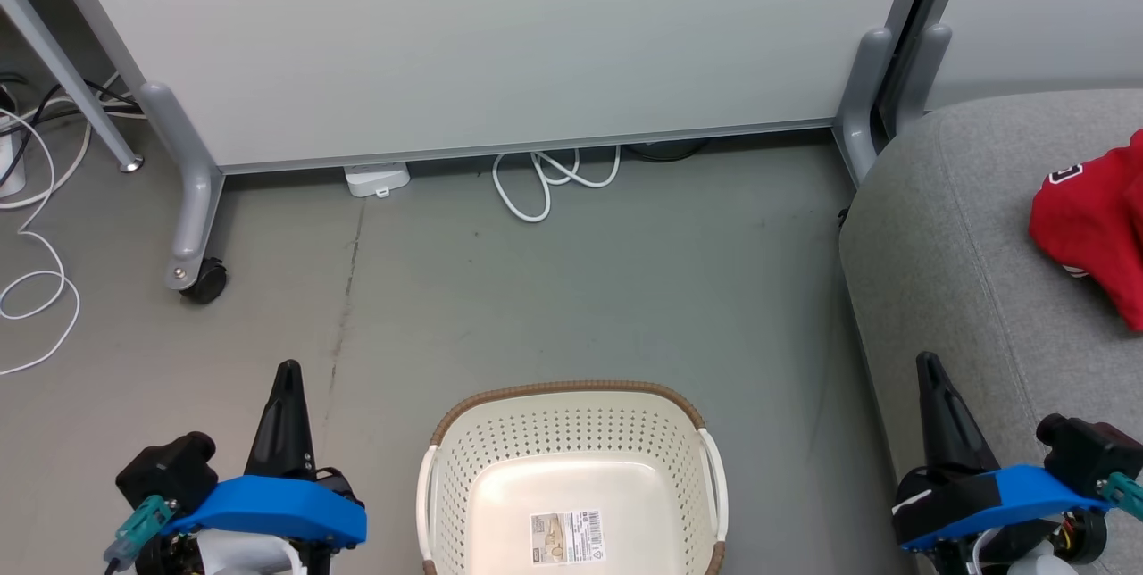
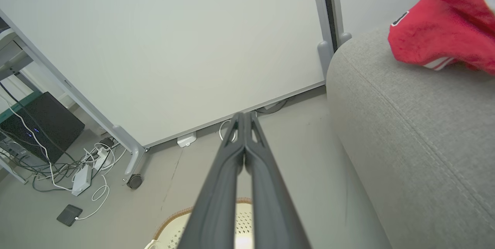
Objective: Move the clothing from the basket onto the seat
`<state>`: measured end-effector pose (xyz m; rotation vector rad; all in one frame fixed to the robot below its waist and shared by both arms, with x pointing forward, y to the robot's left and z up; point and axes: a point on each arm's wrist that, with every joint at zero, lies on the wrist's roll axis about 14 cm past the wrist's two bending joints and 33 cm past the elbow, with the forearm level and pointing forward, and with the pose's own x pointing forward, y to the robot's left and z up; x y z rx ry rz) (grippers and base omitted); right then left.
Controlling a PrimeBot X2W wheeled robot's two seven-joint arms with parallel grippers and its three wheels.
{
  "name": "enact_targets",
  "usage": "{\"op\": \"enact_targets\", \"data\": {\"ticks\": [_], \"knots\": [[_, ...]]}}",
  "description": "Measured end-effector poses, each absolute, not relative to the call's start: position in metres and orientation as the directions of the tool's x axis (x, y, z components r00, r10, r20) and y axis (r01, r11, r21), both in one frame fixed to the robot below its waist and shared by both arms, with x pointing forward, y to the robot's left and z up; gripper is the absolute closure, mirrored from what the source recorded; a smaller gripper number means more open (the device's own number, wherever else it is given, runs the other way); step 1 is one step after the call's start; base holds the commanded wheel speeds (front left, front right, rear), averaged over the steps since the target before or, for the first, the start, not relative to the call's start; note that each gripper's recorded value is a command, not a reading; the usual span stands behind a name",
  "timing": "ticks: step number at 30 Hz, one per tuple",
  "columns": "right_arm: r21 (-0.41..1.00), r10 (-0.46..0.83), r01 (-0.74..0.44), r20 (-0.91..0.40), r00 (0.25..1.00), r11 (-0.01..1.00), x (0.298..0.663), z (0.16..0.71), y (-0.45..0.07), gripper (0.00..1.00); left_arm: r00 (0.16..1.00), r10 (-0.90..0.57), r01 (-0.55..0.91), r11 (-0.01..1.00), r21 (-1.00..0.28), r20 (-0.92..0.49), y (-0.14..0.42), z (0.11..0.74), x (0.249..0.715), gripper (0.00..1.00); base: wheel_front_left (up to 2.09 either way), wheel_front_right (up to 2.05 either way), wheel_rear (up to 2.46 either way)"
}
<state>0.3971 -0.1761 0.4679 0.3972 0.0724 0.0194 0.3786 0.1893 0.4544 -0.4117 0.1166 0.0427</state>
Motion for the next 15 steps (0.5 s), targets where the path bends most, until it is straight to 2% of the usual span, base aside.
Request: {"op": "enact_targets", "data": {"ticks": [15], "knots": [[0.594,-0.001,0.052,-0.086,0.996,0.803,0.3959,0.4695,-0.1841,1.00,0.991,0.048,-0.115,0.793,-0.598,-0.127,0.1965,0.4605,0.3804,1.00,0.00,0.00,0.00]]}}
